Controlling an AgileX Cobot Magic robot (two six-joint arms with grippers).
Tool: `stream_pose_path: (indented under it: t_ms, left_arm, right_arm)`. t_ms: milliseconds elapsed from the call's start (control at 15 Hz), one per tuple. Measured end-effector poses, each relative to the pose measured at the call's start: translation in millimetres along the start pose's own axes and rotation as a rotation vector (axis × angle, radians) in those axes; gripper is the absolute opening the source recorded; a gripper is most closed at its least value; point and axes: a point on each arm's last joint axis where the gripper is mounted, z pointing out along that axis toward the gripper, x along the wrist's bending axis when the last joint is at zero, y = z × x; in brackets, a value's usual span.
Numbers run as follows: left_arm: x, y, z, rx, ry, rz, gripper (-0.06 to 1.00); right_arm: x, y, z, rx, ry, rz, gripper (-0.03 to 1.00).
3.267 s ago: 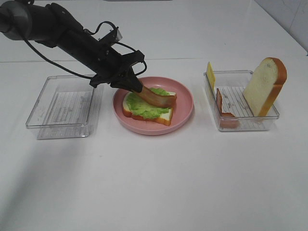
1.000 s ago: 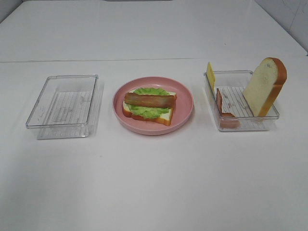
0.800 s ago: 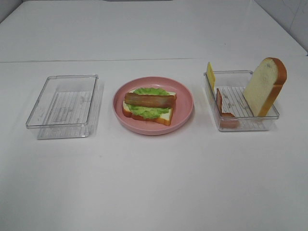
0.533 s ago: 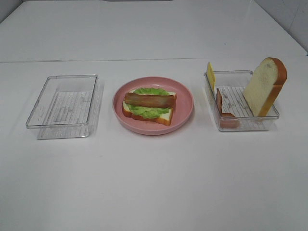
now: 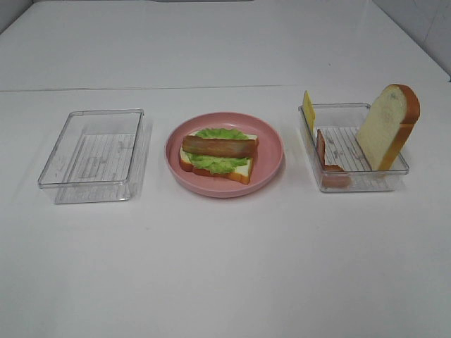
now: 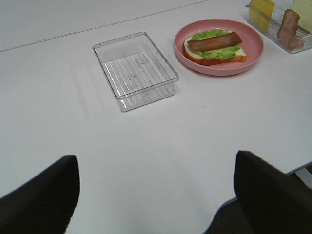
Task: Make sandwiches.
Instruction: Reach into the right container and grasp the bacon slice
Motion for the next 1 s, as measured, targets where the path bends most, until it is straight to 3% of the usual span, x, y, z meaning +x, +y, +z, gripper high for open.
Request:
stream_pose_path:
  t_ms: [333,733,933,1000]
  left_arm:
    - [0.1,-1.4,1.6,0.007,0.001,0.000,0.81]
    - [0.4,-1.4,1.6,0.007,0.003,0.002,0.81]
    - [0.4,-1.4,1.6,0.007,0.003,0.002,0.81]
    - [0.4,-1.4,1.6,0.007,0.003,0.002,0.81]
  right_arm:
    - [0.4,42.2,51.5,0.104,0.097,0.102,0.81]
    - [2.1,129.8,131.0,0.289,0.289,0.095,0.78]
    - [1.7,161.2,176.9,0.424,0.366,0.128,0.70]
    - [10.8,174.1,203.0,0.502,0.411,0.087,0.63]
